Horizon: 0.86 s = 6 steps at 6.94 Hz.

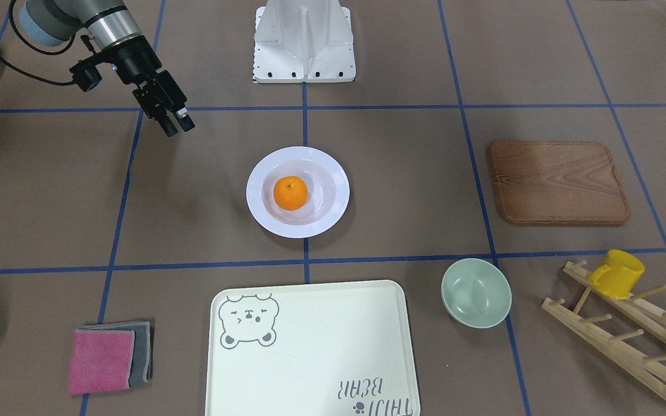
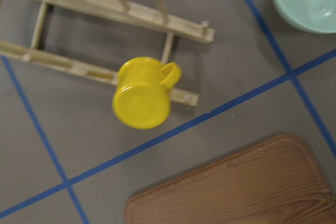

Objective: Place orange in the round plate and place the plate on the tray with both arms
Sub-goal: 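Withdraw the left arm while the right arm moves toward the white plate, then grasp the rim of the white plate nearest the robot with the right gripper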

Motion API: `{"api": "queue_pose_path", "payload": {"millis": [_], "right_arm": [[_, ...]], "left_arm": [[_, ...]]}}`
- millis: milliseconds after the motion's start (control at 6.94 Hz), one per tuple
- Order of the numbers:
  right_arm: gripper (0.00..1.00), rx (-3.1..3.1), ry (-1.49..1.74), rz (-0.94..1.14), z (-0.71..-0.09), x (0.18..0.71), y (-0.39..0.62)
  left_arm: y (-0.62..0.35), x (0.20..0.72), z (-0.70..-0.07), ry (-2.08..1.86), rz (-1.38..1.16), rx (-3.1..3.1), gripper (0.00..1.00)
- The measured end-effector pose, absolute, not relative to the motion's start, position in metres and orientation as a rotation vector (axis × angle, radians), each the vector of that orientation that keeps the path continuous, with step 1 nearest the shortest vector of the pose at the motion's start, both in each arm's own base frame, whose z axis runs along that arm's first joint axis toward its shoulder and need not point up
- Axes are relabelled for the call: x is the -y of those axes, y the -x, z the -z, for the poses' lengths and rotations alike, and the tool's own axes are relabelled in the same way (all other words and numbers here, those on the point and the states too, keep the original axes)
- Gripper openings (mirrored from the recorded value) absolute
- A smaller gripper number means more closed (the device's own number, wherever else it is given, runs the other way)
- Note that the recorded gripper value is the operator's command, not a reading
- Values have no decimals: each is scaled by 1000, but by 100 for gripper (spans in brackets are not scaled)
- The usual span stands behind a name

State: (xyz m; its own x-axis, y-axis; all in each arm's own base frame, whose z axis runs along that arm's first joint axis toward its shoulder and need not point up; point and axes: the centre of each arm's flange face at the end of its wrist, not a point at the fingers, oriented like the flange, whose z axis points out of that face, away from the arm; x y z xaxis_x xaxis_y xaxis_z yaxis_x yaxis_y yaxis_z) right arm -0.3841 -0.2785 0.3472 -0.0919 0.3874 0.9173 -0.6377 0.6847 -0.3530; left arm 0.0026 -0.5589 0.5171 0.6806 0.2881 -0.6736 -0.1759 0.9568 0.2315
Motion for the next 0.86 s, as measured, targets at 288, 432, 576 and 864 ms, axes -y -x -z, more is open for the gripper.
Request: {"api": "queue_pose_path", "payload": {"millis": [288, 432, 576, 864], "right_arm": [[100, 1441, -166, -929, -331, 250, 447], [97, 1432, -133, -961, -314, 247, 491], [94, 1419, -100, -1006, -305, 246, 527], [77, 1399, -77, -1058, -305, 248, 562]], "left_arm": [[43, 543, -572, -93, -151, -829, 99], [51, 531, -588, -83, -130, -834, 99], [57, 522, -597, -76, -114, -835, 99], [63, 513, -606, -67, -96, -836, 99]]}}
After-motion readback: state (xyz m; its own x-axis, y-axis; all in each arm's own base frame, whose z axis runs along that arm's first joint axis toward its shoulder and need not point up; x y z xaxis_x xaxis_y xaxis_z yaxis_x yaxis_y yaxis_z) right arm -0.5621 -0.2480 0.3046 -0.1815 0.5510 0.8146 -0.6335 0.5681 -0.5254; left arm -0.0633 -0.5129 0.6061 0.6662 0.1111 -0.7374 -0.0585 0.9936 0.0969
